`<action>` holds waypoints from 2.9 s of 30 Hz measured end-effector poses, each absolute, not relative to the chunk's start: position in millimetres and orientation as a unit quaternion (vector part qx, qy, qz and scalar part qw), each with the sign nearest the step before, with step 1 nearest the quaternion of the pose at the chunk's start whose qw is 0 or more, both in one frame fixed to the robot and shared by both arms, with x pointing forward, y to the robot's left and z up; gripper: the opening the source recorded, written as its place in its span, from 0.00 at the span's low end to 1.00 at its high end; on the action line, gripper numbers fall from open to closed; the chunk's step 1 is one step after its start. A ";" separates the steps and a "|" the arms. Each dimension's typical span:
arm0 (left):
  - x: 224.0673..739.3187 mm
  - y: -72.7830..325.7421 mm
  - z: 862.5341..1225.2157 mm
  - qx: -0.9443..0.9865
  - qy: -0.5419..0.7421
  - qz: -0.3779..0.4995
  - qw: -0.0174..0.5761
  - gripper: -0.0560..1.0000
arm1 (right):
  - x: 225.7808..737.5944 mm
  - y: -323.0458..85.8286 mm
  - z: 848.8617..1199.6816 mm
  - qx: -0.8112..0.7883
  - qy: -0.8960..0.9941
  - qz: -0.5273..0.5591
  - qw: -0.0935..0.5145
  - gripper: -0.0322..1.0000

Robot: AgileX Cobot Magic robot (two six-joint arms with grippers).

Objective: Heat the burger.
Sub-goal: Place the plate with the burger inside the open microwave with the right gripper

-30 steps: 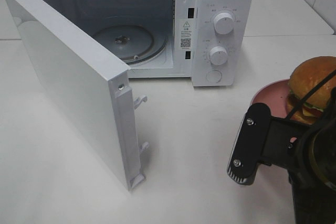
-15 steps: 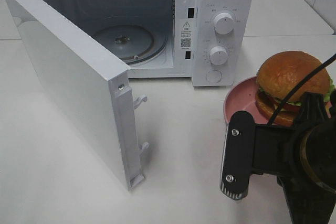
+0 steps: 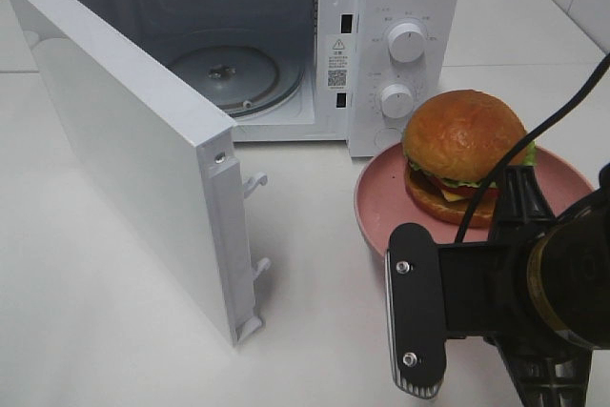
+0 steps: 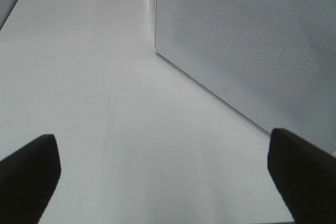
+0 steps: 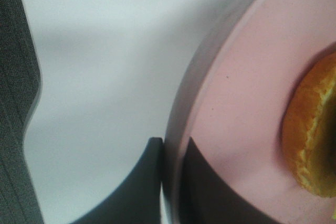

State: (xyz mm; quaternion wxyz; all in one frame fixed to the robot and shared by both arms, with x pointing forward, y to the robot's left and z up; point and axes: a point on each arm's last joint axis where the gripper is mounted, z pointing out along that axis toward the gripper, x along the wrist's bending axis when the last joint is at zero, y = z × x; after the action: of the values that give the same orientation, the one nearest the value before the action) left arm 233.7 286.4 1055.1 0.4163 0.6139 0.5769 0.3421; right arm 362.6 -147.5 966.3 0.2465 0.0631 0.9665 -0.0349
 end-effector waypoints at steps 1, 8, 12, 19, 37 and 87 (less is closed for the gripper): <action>233.7 286.4 1055.1 0.614 0.577 0.342 0.416 1.00 | 362.7 -147.0 966.2 0.056 0.967 -0.034 0.246 0.08; 233.7 286.4 1055.1 0.614 0.577 0.342 0.416 1.00 | 362.9 -144.9 966.2 0.026 0.968 -0.029 0.246 0.08; 233.7 286.4 1055.1 0.614 0.577 0.342 0.416 1.00 | 362.9 -143.2 965.7 0.002 0.969 -0.024 0.246 0.08; 233.7 286.4 1055.1 0.614 0.577 0.342 0.416 1.00 | 365.3 -138.2 964.9 -0.057 0.967 -0.002 0.248 0.08; 233.7 286.4 1055.1 0.614 0.577 0.342 0.416 1.00 | 398.0 -152.8 963.8 -0.149 0.960 0.038 0.233 0.08; 233.8 286.5 1054.9 0.614 0.577 0.342 0.416 1.00 | 456.5 -153.8 986.7 -0.258 0.944 0.083 0.188 0.08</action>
State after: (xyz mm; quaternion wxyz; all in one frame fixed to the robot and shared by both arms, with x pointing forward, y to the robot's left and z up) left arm 233.8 286.5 1054.9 0.4160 0.6141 0.5771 0.3417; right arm 456.5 -153.8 986.7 0.1884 -0.2581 0.9439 0.0833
